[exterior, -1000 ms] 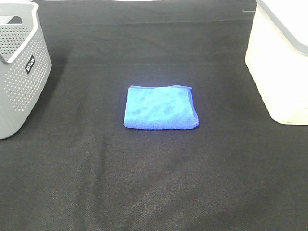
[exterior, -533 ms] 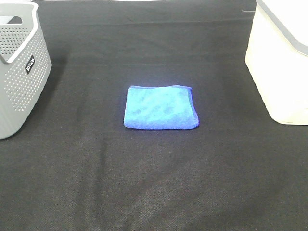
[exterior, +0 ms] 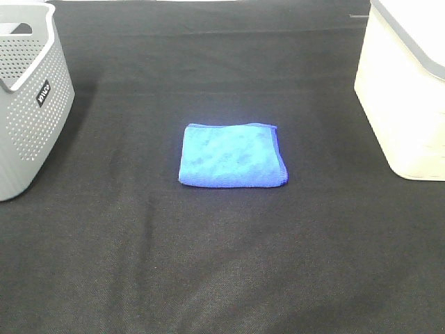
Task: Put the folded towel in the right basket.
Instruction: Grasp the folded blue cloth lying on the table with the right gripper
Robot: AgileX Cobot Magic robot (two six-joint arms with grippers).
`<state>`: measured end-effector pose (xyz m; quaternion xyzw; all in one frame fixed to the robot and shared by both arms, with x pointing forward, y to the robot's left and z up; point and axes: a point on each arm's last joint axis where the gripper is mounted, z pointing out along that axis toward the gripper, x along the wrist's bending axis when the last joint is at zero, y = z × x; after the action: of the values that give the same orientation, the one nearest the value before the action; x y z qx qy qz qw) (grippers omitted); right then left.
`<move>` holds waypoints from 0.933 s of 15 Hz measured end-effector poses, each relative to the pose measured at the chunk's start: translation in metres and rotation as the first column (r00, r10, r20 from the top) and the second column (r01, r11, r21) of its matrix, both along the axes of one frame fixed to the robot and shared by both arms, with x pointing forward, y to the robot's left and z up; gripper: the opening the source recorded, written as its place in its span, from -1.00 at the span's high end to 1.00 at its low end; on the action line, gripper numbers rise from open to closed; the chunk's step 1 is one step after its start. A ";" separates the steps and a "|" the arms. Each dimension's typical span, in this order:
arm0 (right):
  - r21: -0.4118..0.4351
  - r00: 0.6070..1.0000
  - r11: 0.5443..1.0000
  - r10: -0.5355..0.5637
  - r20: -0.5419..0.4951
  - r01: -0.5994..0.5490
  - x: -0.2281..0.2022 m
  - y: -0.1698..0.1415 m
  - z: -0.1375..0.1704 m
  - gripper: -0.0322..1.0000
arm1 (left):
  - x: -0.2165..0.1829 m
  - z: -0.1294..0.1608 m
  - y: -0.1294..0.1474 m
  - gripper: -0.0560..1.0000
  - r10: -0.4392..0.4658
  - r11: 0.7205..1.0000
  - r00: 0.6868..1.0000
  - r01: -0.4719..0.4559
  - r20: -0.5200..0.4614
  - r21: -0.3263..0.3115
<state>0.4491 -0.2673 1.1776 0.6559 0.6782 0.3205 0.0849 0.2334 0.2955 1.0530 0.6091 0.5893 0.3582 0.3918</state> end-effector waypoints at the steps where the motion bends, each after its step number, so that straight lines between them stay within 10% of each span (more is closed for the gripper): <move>1: 0.000 1.000 1.000 0.000 0.000 0.000 0.000 0.000 0.000 -0.91 | 0.000 0.000 0.000 -0.96 0.000 1.000 1.000 0.000 0.000 0.000; 14: 0.185 0.916 0.965 0.241 -0.322 -0.188 0.227 0.098 -0.244 -0.86 | 0.000 0.000 0.000 -0.96 0.000 1.000 1.000 0.000 0.000 0.000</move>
<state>0.6757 -0.1692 0.9336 0.6274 0.7244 0.2594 -0.1193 0.2334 0.2955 1.0530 0.6091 0.5893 0.3582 0.3918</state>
